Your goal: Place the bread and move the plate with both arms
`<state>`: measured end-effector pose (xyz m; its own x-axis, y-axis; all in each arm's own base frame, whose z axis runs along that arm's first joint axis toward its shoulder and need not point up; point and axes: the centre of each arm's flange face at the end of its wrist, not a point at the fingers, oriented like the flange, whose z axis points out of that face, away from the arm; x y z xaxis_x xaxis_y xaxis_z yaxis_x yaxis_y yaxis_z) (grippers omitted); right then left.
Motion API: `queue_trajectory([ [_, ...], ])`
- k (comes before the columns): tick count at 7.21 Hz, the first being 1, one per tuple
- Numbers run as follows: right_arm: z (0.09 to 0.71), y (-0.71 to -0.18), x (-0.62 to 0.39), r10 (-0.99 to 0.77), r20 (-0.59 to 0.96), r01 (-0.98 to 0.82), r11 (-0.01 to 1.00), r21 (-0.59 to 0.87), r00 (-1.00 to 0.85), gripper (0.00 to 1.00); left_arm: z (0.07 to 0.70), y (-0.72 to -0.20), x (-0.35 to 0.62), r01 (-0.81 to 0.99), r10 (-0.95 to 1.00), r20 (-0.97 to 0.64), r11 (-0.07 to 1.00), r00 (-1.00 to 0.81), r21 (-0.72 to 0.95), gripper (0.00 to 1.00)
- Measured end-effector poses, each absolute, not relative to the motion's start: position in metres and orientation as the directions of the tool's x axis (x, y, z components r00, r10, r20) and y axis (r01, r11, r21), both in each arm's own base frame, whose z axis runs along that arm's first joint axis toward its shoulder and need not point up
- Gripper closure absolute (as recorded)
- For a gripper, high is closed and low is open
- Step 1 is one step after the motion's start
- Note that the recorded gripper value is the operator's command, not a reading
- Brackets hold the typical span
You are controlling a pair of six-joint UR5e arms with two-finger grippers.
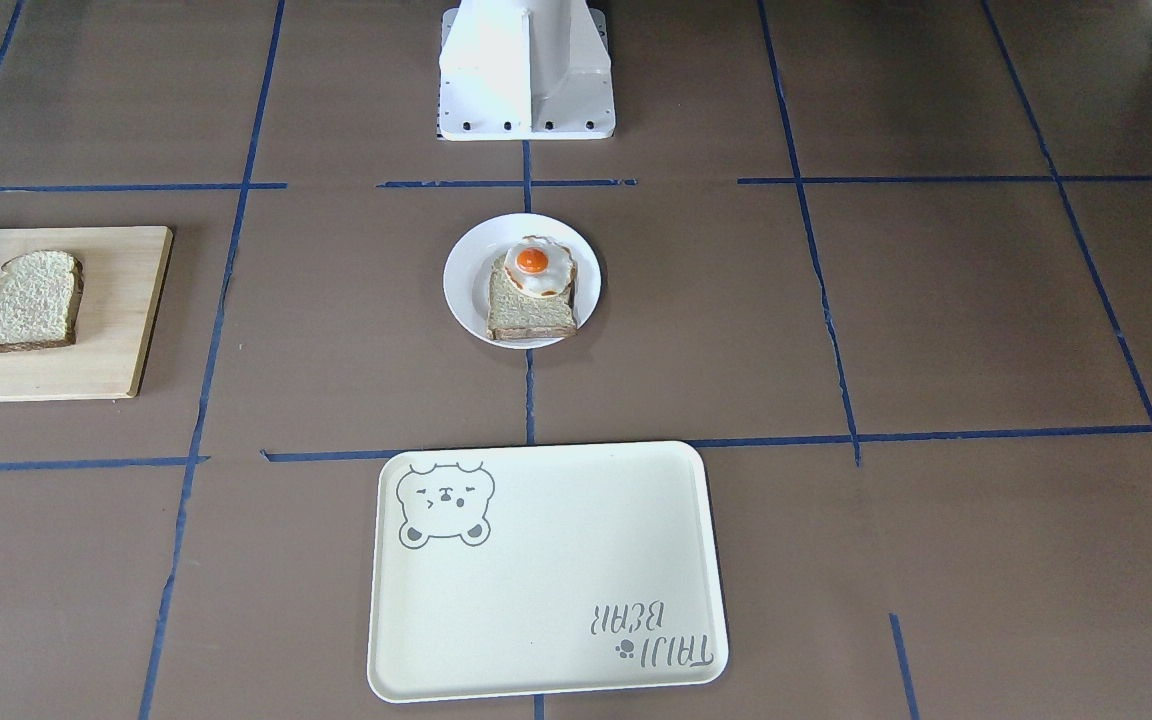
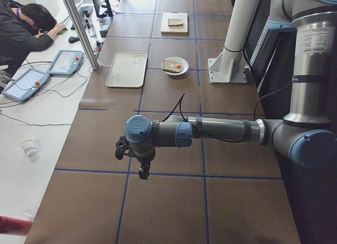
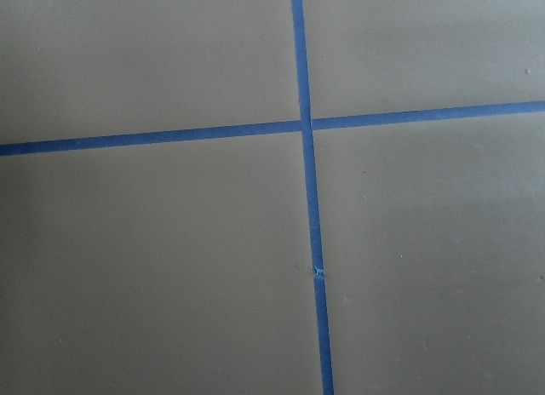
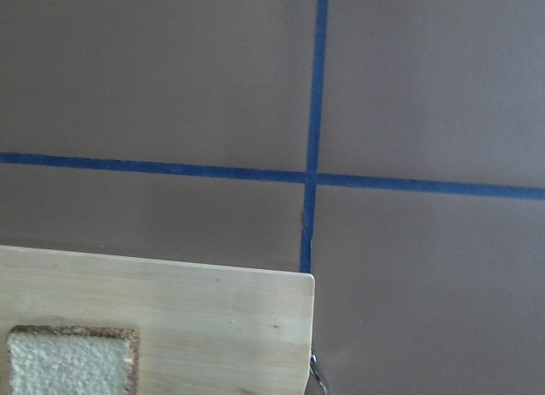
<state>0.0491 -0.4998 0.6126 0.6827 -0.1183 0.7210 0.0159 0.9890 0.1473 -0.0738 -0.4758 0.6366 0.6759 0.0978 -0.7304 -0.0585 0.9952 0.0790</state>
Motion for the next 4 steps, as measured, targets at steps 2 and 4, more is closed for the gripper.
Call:
queue_trajectory([
  [2, 0.608, -0.501, 0.026, -0.051, 0.733, -0.018, 0.996, 0.086, 0.678, 0.0, 0.633, -0.474, -0.075, -0.055, 0.1, -0.73, 0.995, 0.676, 0.085, 0.0],
  [4, 0.611, -0.479, -0.005, 0.013, 0.757, -0.087, 0.994, 0.059, 0.653, 0.0, 0.632, -0.472, -0.075, -0.051, 0.095, -0.732, 0.995, 0.674, 0.082, 0.0],
])
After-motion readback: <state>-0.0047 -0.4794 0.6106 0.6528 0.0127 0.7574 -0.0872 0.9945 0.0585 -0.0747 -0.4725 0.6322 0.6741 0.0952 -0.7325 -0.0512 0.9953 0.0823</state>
